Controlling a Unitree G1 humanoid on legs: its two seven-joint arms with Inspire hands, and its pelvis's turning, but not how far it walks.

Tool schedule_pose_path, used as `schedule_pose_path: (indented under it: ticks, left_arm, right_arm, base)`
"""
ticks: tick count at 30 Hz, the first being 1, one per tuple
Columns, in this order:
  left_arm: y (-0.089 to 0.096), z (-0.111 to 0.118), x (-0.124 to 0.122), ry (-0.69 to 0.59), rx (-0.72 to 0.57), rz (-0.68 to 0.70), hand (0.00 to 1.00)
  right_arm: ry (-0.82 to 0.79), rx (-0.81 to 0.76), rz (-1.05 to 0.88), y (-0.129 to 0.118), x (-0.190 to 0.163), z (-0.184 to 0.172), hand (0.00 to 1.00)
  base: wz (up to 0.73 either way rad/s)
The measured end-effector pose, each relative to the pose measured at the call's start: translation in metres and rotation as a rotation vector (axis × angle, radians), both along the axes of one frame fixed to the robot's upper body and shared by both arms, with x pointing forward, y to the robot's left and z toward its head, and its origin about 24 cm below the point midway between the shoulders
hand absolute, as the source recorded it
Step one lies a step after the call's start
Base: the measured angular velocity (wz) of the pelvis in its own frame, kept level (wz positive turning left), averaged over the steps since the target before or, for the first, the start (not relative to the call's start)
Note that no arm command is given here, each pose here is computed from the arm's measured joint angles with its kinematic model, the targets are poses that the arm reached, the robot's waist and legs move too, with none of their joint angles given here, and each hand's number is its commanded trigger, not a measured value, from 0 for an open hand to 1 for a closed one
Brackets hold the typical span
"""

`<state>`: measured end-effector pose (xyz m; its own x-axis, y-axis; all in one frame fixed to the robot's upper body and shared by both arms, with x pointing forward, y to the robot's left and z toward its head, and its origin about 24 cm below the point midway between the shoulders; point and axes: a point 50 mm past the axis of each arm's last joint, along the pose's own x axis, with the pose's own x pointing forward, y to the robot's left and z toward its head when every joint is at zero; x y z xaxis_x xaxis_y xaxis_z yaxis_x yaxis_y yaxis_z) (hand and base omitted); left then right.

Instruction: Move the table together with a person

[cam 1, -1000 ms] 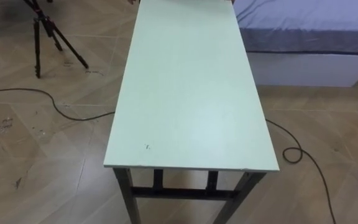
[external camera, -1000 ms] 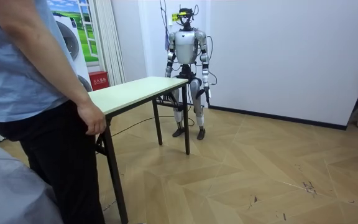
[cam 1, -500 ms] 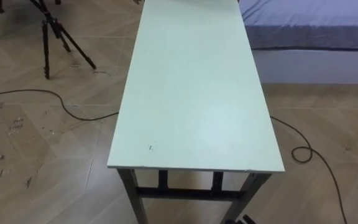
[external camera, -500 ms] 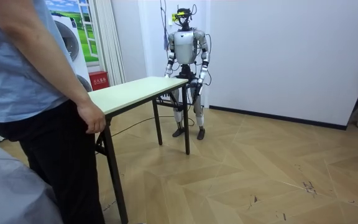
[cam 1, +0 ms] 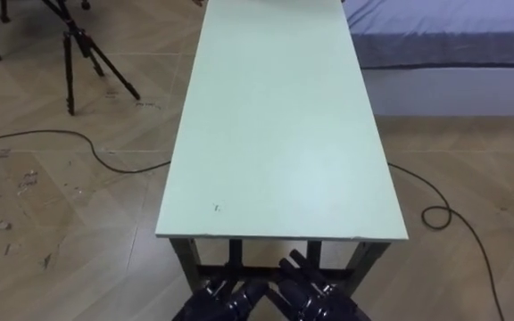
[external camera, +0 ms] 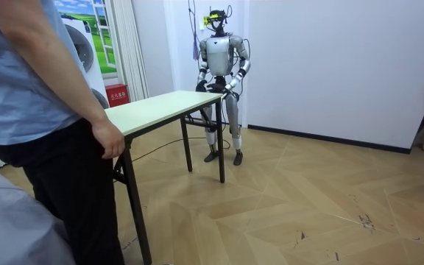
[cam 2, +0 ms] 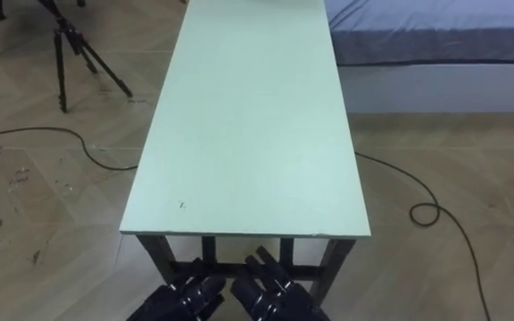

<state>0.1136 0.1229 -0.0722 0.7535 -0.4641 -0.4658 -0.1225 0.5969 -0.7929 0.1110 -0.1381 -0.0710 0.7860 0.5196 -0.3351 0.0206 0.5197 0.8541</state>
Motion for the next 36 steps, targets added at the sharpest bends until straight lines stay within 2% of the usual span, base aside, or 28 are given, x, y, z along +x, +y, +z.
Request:
schedule_pose_path:
  ticks: [8, 14, 22, 32, 36]
  left_arm:
    - [0.006, 0.024, 0.014, -0.072, -0.076, -0.022, 0.0]
    - [0.015, 0.027, 0.017, -0.088, -0.046, -0.033, 0.0]
    - [0.016, 0.031, 0.025, -0.1, -0.063, -0.018, 0.0]
    - [0.027, 0.036, 0.045, -0.016, -0.171, 0.102, 0.0]
    - [0.043, 0.031, 0.063, 0.011, -0.095, 0.169, 0.0]
  right_arm:
    - [-0.018, 0.012, 0.04, -0.005, 0.008, 0.007, 0.0]
    - [-0.035, -0.01, 0.071, -0.007, 0.011, 0.01, 0.0]
    - [-0.058, -0.018, 0.072, -0.009, 0.018, 0.014, 0.0]
    - [-0.048, -0.082, 0.086, -0.012, 0.043, 0.017, 0.0]
    - [-0.028, -0.116, 0.075, -0.012, 0.051, 0.019, 0.0]
  base:
    - [0.0]
    - [0.0]
    - [0.0]
    - [0.01]
    - [0.03]
